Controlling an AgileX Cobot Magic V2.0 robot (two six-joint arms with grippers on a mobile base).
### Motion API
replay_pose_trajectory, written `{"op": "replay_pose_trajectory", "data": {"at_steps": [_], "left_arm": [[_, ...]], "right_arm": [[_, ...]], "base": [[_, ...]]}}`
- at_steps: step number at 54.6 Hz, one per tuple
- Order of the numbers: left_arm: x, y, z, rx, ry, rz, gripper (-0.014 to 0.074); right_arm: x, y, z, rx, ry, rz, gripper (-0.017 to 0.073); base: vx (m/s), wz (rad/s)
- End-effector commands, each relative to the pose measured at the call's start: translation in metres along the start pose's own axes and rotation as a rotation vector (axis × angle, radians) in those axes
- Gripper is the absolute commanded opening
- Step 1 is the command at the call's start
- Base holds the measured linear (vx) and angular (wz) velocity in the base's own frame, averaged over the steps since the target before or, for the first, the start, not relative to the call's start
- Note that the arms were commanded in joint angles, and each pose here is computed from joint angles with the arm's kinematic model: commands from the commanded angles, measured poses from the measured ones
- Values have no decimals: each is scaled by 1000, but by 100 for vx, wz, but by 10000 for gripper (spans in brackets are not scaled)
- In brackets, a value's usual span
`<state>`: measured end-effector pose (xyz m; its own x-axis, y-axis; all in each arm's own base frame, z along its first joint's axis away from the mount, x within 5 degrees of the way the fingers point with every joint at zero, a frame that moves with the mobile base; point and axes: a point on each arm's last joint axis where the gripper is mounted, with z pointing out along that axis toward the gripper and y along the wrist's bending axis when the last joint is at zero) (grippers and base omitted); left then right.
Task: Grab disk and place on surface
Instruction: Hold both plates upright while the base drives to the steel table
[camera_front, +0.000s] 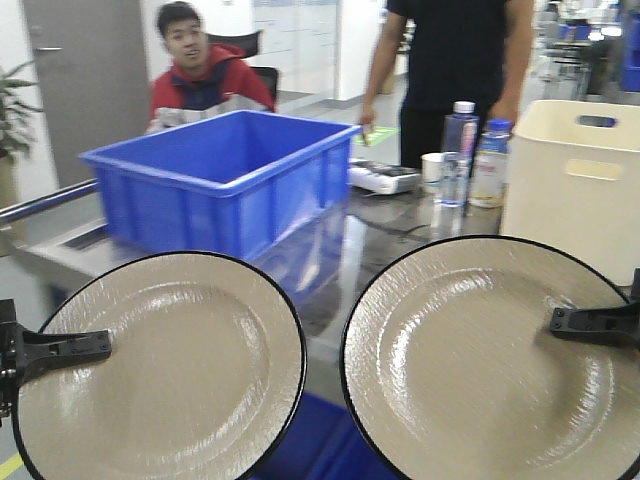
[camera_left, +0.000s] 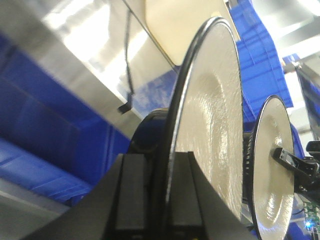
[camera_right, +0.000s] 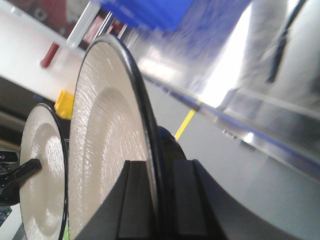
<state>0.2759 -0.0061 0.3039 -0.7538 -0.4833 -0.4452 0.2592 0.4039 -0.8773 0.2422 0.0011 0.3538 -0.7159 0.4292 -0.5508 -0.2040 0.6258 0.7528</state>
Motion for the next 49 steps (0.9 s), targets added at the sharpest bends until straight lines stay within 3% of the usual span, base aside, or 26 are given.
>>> {"op": "replay_pose_trajectory", "data": {"at_steps": [1,31,49], "left_arm": [[-7,-32,-6,175,-58,-4,-1],[-7,-32,-6,175,-58,-4,-1],[-7,-32,-6,175,-58,-4,-1]], "right_arm": [[-10,22,-10,-104,-99,14,-9],[-10,22,-10,-104,-99,14,-9],[-10,22,-10,-104,-99,14,-9]], "base": [[27,-59],[22,-59],[15,-29]]}}
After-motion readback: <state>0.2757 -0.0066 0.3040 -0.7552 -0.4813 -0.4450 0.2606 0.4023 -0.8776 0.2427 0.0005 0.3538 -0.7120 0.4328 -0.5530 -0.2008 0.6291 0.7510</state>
